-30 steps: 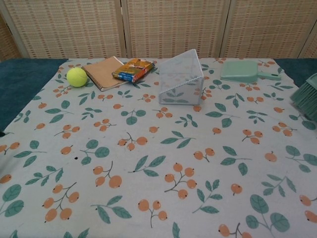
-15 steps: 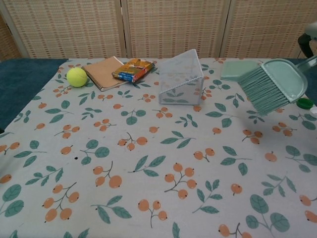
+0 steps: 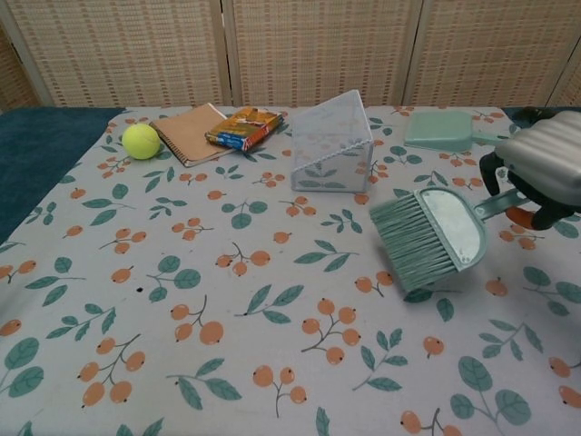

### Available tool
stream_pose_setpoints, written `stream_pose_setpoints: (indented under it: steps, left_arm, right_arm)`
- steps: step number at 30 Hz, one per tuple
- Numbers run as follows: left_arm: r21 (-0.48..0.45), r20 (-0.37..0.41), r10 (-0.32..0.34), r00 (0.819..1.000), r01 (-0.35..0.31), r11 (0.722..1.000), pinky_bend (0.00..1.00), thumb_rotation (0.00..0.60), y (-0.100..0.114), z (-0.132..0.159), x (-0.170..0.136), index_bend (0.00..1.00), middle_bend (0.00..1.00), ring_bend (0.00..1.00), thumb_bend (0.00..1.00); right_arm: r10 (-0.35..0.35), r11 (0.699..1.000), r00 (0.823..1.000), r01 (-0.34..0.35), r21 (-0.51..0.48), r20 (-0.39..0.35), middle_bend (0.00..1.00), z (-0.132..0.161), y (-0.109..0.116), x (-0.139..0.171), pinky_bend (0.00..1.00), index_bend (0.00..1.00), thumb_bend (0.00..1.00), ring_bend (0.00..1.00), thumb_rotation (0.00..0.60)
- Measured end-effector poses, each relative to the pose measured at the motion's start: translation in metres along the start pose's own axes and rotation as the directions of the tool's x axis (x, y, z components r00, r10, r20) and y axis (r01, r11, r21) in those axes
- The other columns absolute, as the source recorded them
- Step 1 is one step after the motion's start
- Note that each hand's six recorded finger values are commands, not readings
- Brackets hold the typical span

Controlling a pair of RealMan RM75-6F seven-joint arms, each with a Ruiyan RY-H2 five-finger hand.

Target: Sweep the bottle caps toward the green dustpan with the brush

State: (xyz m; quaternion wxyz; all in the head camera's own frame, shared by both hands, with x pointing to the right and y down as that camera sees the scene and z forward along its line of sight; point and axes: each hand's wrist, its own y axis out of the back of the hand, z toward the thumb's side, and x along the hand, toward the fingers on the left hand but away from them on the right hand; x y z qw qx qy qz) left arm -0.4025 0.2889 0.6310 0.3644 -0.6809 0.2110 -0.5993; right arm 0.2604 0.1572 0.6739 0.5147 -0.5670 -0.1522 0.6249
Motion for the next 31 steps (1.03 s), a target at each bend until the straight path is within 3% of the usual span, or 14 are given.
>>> stream_pose_setpoints:
  steps: [1, 2, 4, 5, 9, 12, 16, 21, 23, 26, 31]
  left_arm:
    - [0.0, -0.001, 0.0, 1.0, 0.0, 1.0, 0.08, 0.6, 0.0, -0.001, 0.0, 0.0, 0.0, 0.0, 0.46]
    - [-0.001, -0.002, -0.001, 1.0, 0.001, 1.0, 0.08, 0.6, 0.0, -0.001, 0.0, 0.0, 0.0, 0.0, 0.46]
    - [-0.002, -0.003, -0.001, 1.0, 0.001, 1.0, 0.08, 0.6, 0.0, -0.001, 0.001, 0.0, 0.0, 0.0, 0.46]
    - [-0.002, -0.003, -0.002, 1.0, 0.002, 1.0, 0.08, 0.6, 0.0, -0.001, 0.001, 0.0, 0.0, 0.0, 0.46]
    - [-0.004, -0.002, -0.006, 1.0, 0.006, 1.0, 0.08, 0.6, -0.001, -0.001, 0.001, 0.0, 0.0, 0.0, 0.46]
    - [-0.007, 0.001, 0.007, 1.0, -0.007, 1.0, 0.08, 0.6, 0.002, -0.001, 0.0, 0.0, 0.0, 0.0, 0.46]
    - [-0.022, 0.013, 0.05, 0.999, -0.05, 0.999, 0.08, 0.6, 0.012, 0.001, -0.002, 0.0, 0.0, 0.0, 0.46]
    - [-0.052, 0.041, 0.149, 0.988, -0.147, 0.988, 0.06, 0.6, 0.029, 0.005, -0.005, 0.0, 0.0, 0.0, 0.46]
    - [-0.068, 0.059, 0.199, 0.978, -0.195, 0.978, 0.06, 0.6, 0.037, 0.007, -0.008, 0.0, 0.0, 0.0, 0.46]
    - [-0.081, 0.081, 0.247, 0.966, -0.24, 0.967, 0.05, 0.6, 0.043, 0.008, -0.012, 0.0, 0.0, 0.0, 0.46]
    - [-0.096, 0.071, 0.248, 0.966, -0.241, 0.966, 0.05, 0.6, 0.044, 0.004, -0.013, 0.0, 0.0, 0.0, 0.46]
  right_arm:
    - [0.015, 1.0, 1.0, -0.015, 0.005, -0.002, 0.34, 0.004, -0.009, 0.002, 0.0, 0.09, 0.44, 0.22, 0.6]
    - [0.039, 0.999, 0.999, -0.039, 0.014, -0.002, 0.27, 0.007, -0.019, 0.006, 0.0, 0.04, 0.4, 0.18, 0.6]
    - [0.073, 0.997, 0.997, -0.073, 0.034, 0.0, 0.09, 0.008, -0.028, 0.009, 0.0, 0.0, 0.29, 0.07, 0.6]
    - [0.099, 0.994, 0.995, -0.099, 0.051, 0.002, 0.05, 0.007, -0.033, 0.012, 0.0, 0.0, 0.26, 0.05, 0.6]
    - [0.186, 0.98, 0.983, -0.186, 0.074, 0.004, 0.0, 0.002, -0.045, 0.026, 0.0, 0.0, 0.17, 0.0, 0.6]
    - [0.19, 0.979, 0.982, -0.191, 0.072, 0.012, 0.0, -0.01, -0.044, 0.036, 0.0, 0.0, 0.15, 0.0, 0.6]
    - [0.137, 0.99, 0.99, -0.138, 0.031, 0.036, 0.0, -0.034, -0.03, 0.056, 0.0, 0.0, 0.15, 0.0, 0.6]
    - [-0.016, 0.997, 0.996, 0.023, -0.073, 0.093, 0.0, -0.071, -0.005, 0.1, 0.0, 0.0, 0.15, 0.0, 0.6]
    - [-0.076, 0.986, 0.988, 0.094, -0.135, 0.137, 0.0, -0.09, 0.001, 0.127, 0.0, 0.0, 0.15, 0.0, 0.6]
    - [-0.111, 0.965, 0.967, 0.161, -0.207, 0.23, 0.0, -0.119, -0.001, 0.166, 0.0, 0.0, 0.15, 0.0, 0.6]
    - [-0.081, 0.947, 0.947, 0.17, -0.271, 0.311, 0.0, -0.154, -0.014, 0.205, 0.0, 0.0, 0.15, 0.0, 0.6]
